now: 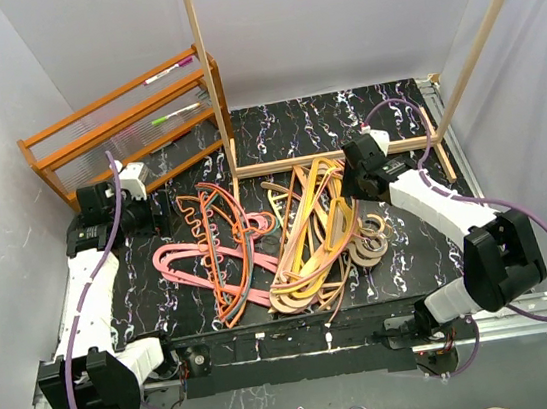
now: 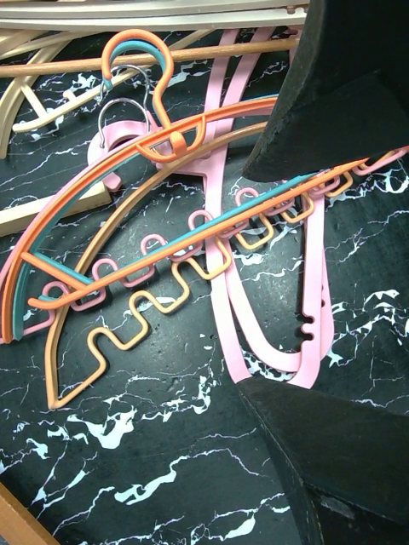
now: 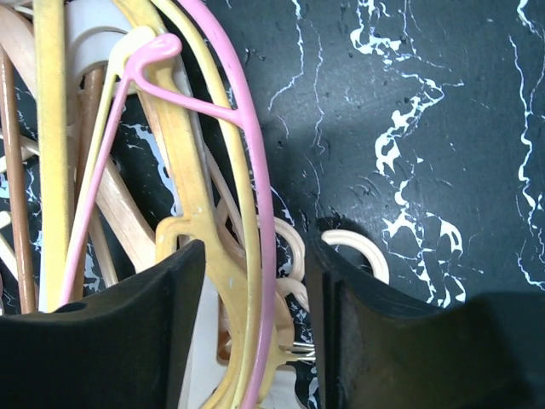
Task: Organize the hangers
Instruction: Move the hanger to the center of the board.
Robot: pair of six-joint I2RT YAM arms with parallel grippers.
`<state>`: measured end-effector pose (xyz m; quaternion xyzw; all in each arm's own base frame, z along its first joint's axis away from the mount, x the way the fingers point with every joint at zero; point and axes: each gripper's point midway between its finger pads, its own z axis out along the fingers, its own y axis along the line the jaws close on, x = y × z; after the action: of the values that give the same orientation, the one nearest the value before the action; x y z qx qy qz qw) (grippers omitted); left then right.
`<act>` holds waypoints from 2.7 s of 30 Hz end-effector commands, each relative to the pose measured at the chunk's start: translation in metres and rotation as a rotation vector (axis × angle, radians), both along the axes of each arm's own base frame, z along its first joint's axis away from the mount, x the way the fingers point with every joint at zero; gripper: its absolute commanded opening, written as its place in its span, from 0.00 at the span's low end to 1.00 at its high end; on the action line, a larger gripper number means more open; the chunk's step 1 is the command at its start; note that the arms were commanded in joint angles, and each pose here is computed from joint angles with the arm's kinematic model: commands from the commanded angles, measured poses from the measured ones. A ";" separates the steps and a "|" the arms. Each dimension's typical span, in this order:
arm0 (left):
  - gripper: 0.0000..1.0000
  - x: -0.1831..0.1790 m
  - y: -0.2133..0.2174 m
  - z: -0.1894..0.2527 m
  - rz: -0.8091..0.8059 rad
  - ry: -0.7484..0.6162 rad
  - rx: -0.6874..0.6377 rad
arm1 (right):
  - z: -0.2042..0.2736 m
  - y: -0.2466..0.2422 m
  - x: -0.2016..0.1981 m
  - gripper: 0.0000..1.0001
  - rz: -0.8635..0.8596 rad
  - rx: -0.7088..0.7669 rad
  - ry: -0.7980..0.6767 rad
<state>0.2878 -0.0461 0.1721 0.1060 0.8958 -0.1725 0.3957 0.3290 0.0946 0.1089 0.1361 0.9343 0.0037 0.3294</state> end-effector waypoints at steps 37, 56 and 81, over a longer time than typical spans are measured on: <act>0.97 -0.027 -0.054 0.025 -0.552 -0.084 0.067 | 0.079 0.132 0.063 0.08 0.849 -0.007 -0.553; 0.97 -0.043 -0.087 0.068 -0.909 -0.245 -0.030 | 0.136 0.220 0.055 0.98 1.041 0.106 -0.711; 0.97 0.010 -0.060 0.052 -0.319 -0.005 -0.055 | 0.028 0.081 -0.108 0.57 0.434 0.148 0.102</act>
<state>0.2949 -0.1103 0.2124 0.2542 0.8564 -0.2749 0.3555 0.2282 0.1831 0.1402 -0.0646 0.9456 0.1632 0.2739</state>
